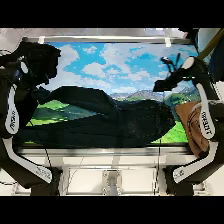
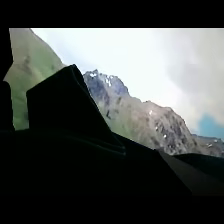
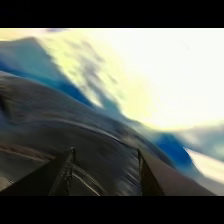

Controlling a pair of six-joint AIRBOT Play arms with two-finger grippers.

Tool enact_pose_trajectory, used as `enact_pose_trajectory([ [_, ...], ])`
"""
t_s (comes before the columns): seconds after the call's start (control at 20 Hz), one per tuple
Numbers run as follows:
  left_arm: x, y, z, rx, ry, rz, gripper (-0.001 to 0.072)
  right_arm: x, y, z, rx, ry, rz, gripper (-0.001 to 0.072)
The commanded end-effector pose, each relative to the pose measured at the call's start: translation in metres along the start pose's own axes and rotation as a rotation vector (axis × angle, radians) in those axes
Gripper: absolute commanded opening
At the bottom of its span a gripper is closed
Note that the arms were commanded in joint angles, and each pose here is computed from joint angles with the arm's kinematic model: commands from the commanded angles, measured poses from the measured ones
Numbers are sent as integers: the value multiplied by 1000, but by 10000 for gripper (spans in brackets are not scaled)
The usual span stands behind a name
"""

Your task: Fold the clothes and pants, and hang the long-sleeved shirts on hangers.

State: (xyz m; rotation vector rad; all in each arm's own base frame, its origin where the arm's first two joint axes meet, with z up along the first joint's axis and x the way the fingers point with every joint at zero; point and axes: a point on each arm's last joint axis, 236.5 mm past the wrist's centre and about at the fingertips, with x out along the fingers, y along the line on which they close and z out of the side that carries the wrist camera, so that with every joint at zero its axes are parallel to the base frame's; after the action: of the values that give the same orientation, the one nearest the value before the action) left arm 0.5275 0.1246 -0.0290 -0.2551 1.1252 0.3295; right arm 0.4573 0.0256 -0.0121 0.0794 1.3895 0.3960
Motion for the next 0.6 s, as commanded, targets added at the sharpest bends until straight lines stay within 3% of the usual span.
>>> enact_pose_trajectory([
  [0.0,13,1,17,69,-68,-33,706,-12,-29,-21,113,41,6,450],
  [0.15,25,-17,14,92,-51,-116,705,-12,-30,-18,116,27,8,451],
  [0.3,38,-10,-27,212,149,-114,702,-12,-30,-18,115,29,8,450],
  [0.55,30,2,-50,389,258,-135,694,-12,-30,-18,117,29,8,450],
])
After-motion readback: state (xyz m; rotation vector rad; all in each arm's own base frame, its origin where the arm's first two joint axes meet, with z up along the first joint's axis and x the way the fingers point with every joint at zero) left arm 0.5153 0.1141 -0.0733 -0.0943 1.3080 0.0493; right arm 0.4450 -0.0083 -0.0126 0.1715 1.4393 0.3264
